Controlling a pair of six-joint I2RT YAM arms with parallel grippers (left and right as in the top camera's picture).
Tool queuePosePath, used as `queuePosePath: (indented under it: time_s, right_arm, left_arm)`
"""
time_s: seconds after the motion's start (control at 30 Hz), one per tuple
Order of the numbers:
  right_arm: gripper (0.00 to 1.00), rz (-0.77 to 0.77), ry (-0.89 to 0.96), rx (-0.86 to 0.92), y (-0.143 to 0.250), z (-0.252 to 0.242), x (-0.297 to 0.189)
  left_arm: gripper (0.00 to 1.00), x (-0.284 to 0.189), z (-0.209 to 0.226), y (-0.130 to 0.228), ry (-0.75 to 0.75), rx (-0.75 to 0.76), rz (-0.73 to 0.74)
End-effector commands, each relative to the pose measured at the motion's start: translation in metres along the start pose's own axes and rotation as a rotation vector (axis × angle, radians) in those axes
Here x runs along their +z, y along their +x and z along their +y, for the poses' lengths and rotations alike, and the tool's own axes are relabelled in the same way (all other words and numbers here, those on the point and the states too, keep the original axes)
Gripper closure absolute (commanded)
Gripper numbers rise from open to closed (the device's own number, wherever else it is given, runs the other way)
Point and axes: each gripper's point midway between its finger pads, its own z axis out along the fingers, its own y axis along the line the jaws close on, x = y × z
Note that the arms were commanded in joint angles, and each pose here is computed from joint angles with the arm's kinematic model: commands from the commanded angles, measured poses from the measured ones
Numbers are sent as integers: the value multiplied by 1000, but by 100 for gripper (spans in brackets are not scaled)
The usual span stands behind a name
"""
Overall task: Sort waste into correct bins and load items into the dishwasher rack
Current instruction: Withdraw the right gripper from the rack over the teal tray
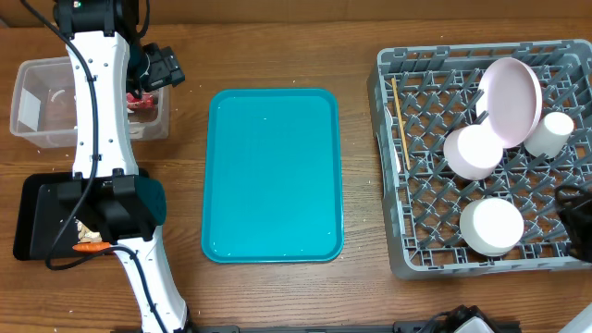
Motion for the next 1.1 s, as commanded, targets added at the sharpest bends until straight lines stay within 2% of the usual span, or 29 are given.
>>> queuePosePath:
  time_s: [0.0,0.1,0.2,0.4,0.5,0.63,0.77,0.83,1.07]
  right_arm:
    - [66,-26,18,-38,4,9,-7]
    - [74,-3,116,-40,9,2,0]
    - [76,27,183,-29,13,-4,11]
    - [77,127,173,-27,27,3,47]
    - [75,192,101,-85,41,26,57]
    - [64,240,-2,-227,63,66,64]
    - [36,305,-97,-446,106,120,77]
    - [33,340,-116,-506,128,139,86]
    - [33,367,-126,-695,205,196,129]
  left_arm:
    - [0,-9,-2,-3,17,-22,-26]
    - [0,-9,-2,-3,17,-22,-25]
    - [0,-9,-2,-3,17,-22,-25]
    - [0,-9,-2,-3,17,-22,-25]
    - [0,-9,-2,-3,17,-22,-25]
    - [0,-9,-2,-3,17,-22,-25]
    - [0,-9,-2,-3,17,-22,-26]
    - [0,-9,-2,-3,17,-22,-26]
    - [0,-9,-2,-3,18,-22,-28]
